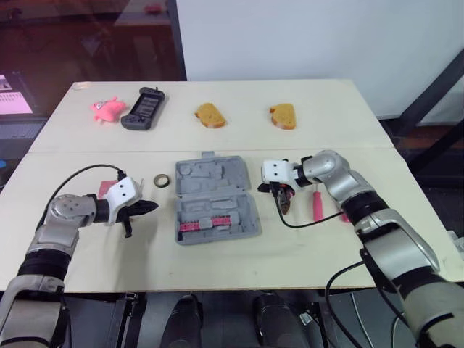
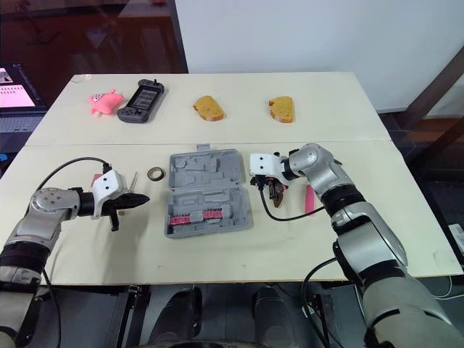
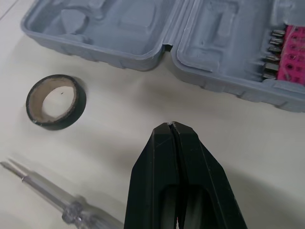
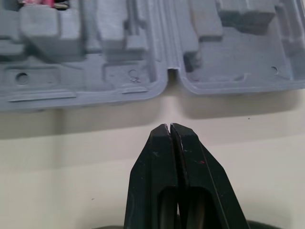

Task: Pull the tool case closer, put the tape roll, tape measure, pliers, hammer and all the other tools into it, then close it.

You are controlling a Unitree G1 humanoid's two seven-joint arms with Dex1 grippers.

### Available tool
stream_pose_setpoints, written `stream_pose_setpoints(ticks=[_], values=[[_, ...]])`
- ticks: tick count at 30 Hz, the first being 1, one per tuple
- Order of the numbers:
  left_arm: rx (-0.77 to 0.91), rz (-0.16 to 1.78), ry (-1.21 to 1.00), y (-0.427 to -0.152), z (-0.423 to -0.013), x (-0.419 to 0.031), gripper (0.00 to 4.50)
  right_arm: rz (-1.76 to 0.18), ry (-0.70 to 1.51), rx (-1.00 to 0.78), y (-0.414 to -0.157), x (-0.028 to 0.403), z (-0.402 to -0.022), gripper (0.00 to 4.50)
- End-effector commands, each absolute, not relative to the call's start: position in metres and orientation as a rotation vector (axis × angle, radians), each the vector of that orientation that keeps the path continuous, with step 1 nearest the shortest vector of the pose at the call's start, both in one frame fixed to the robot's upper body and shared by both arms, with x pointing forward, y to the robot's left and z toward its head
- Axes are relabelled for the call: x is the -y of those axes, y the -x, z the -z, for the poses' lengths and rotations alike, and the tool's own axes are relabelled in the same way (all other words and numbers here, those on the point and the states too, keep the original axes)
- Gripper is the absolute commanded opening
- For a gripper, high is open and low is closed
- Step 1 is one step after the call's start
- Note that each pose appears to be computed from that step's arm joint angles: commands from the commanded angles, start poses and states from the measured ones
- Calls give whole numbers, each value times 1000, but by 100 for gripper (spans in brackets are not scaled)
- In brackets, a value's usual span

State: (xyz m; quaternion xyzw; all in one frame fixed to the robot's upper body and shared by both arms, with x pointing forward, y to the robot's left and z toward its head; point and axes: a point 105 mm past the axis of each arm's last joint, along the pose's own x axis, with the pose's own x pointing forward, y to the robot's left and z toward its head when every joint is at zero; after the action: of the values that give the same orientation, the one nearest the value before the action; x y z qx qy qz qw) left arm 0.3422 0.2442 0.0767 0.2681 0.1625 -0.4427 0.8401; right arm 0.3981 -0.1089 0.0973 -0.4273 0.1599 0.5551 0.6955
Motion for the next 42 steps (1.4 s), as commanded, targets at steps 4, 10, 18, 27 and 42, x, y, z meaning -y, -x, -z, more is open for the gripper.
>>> stream_pose_setpoints(ticks=[4,10,18,27,42], values=[[-330,965,-548,-353,-69,-226,0,-1214,937,-322,-407,97,-95,7],[-330,975,-505,-357,-59,-211,0,-1206,945,-284,-409,81,-90,7],[-307,962,-521,-367,-57,-199,0,-1276,905,-239,-401,58,-88,7],[-274,987,-552,-372,-59,-187,0,-1321,872,-244,-394,59,-83,7],[-331,1090,-576,-354,-51,-173,0,-1362,722,-295,-366,75,-74,7]])
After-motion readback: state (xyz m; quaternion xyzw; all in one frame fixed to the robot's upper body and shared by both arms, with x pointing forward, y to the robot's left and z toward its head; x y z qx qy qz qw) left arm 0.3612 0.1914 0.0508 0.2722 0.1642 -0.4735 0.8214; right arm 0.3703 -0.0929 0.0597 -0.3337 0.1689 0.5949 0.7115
